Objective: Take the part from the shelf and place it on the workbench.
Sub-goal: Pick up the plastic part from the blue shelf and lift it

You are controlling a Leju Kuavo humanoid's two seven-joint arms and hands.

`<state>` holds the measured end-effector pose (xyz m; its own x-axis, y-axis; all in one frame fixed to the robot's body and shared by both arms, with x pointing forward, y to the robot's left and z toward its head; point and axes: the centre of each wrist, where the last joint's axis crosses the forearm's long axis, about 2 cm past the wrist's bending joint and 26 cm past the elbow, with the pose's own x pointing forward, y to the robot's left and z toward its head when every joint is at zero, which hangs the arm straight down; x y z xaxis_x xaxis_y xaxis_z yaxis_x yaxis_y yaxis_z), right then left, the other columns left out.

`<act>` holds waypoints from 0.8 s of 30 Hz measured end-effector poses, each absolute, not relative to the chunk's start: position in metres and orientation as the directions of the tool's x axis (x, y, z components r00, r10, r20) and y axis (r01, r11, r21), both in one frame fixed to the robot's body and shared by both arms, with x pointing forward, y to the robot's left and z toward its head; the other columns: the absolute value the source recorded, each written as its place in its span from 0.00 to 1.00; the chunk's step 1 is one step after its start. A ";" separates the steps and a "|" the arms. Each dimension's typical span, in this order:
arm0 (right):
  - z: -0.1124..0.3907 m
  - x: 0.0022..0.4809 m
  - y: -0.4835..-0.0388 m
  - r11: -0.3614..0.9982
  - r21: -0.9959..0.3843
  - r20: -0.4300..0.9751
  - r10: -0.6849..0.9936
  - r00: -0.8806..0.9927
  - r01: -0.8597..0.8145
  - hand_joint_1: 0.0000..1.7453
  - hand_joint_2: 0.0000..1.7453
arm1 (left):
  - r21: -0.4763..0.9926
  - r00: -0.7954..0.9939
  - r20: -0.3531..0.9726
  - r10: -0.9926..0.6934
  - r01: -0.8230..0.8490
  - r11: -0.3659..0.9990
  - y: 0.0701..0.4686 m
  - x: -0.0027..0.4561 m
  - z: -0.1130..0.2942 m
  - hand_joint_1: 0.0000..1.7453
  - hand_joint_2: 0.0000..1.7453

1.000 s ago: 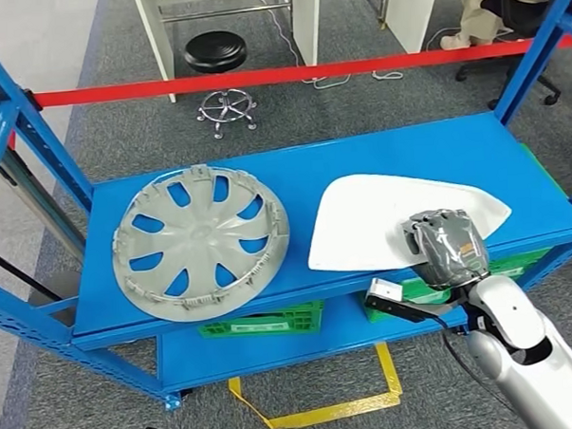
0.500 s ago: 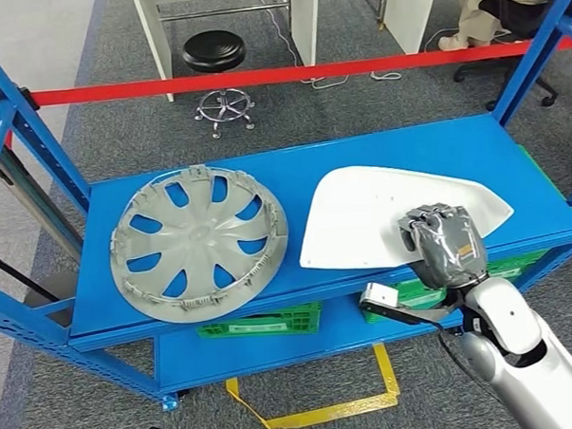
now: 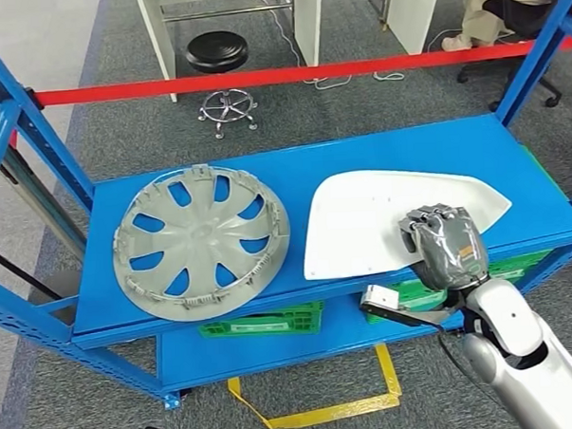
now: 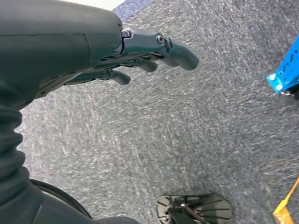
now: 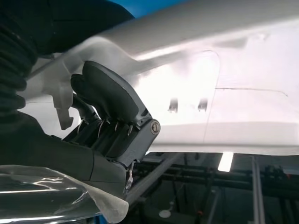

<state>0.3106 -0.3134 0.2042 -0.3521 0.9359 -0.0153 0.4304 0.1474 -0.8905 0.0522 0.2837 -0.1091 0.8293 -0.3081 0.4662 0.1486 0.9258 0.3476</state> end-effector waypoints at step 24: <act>0.200 0.306 -0.334 0.159 -0.898 0.046 0.961 -0.272 0.410 1.00 1.00 | 0.380 0.830 0.462 -0.314 0.135 0.915 0.283 0.053 -0.109 0.00 1.00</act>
<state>0.3056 -0.3344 0.1995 -0.2725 0.9611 0.0459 0.4103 0.1592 -0.8979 0.0533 0.2830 -0.1086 0.8296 -0.3141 0.4616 0.1351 0.9151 0.3799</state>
